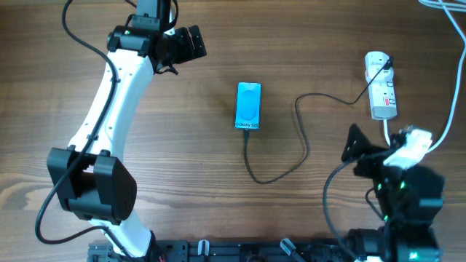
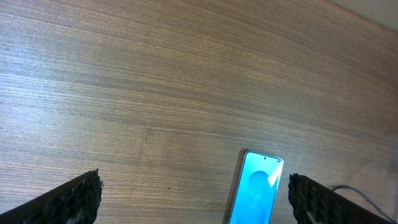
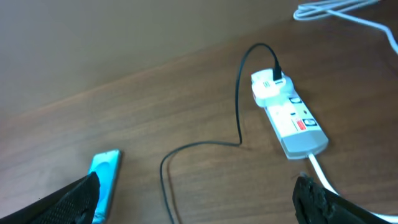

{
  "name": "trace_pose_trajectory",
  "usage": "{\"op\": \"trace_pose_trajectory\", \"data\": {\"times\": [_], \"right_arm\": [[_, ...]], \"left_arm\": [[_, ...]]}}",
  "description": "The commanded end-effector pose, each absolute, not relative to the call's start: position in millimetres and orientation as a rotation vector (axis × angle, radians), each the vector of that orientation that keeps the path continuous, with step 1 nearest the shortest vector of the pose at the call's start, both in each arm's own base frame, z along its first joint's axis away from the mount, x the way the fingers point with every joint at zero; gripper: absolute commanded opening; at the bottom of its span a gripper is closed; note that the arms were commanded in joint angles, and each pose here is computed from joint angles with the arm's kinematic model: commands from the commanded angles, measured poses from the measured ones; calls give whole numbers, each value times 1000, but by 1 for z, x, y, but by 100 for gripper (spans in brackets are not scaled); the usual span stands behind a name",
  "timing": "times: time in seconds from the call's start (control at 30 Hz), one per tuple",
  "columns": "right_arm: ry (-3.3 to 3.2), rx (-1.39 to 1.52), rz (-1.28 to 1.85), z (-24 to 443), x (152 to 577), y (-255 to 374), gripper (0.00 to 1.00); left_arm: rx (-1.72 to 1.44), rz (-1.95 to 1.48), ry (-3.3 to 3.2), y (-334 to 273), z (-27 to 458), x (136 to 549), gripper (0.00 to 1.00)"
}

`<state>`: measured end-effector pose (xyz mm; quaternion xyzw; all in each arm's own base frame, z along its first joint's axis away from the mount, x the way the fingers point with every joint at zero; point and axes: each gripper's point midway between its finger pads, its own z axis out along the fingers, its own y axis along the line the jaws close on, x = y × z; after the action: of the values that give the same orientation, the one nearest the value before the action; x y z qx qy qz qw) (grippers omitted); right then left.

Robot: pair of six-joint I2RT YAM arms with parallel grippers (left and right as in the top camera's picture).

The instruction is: Plug charger to phone and switch on socket

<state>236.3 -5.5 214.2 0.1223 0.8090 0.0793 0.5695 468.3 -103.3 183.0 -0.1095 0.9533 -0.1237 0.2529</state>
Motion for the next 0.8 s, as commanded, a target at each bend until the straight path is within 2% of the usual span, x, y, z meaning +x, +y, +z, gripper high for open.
{"op": "trace_pose_trajectory", "data": {"times": [0.0, 0.4, 0.77], "right_arm": [[1794, 117, 167, 212, 229, 6, 100], [1518, -41, 114, 213, 238, 16, 100], [1507, -135, 78, 189, 245, 25, 100]], "left_arm": [[-306, -323, 2593, -101, 180, 469, 100], [-306, -323, 2593, -101, 180, 469, 100], [-306, -323, 2593, -101, 180, 469, 100]]}}
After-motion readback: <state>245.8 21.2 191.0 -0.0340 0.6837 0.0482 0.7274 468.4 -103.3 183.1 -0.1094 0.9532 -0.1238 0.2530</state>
